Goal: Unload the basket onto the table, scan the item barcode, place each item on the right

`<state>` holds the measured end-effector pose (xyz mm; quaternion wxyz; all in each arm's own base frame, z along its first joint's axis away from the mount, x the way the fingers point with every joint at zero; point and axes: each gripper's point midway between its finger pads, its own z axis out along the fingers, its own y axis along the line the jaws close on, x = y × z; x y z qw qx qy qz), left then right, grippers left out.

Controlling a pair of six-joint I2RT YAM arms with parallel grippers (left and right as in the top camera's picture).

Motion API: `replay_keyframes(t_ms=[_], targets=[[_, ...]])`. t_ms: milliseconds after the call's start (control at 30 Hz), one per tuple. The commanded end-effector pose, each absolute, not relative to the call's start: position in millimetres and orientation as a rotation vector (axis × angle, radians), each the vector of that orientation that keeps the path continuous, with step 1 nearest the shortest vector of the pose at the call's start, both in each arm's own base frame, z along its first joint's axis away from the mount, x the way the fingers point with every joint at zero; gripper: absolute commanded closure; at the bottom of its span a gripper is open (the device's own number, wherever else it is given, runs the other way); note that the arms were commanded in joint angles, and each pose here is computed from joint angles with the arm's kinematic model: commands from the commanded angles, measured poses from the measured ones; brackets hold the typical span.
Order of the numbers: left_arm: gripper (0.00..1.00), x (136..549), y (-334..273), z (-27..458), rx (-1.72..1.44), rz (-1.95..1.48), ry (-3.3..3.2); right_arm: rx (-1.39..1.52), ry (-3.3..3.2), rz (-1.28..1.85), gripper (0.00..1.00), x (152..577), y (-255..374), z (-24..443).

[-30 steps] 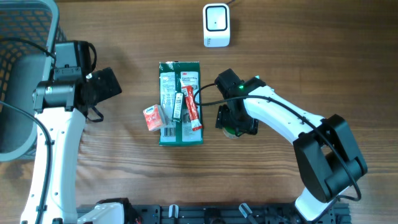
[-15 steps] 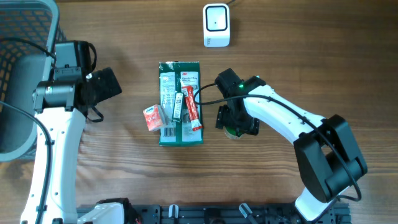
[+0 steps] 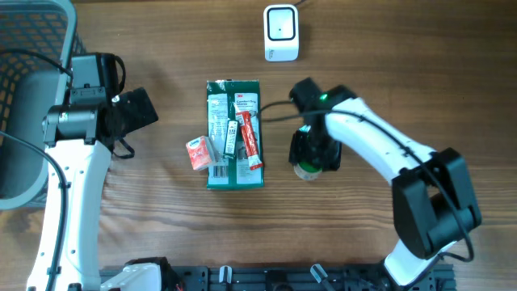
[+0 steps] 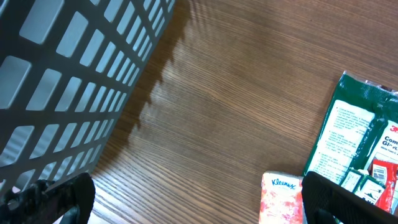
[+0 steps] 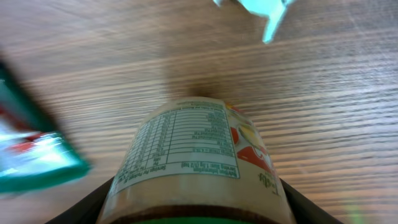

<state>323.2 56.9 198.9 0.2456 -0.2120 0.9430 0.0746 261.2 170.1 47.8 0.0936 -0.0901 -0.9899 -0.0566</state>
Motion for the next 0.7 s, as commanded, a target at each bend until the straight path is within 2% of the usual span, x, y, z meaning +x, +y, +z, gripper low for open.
replay_keyframes(t_ms=[0, 100, 167, 367, 667], targets=[[0.0, 324.5, 61.1, 209.3, -0.597, 0.214, 2.535, -0.246, -2.758, -0.639, 0.67, 262.5, 211.5, 82.1], [0.0, 324.5, 61.1, 209.3, -0.597, 0.214, 2.535, -0.265, -2.619, -0.846, 0.77, 257.5, 230.3, 100.3], [0.0, 324.5, 61.1, 209.3, -0.597, 0.214, 2.535, -0.264, -2.495, -1.0, 0.8, 252.0, 246.8, 118.6], [0.0, 324.5, 61.1, 209.3, -0.597, 0.214, 2.535, -0.33, -2.235, -1.203, 0.77, 244.2, 269.2, 155.2], [0.0, 324.5, 61.2, 209.3, -0.598, 0.215, 2.535, -0.408, -2.07, -1.262, 0.78, 242.5, 277.6, 176.3]])
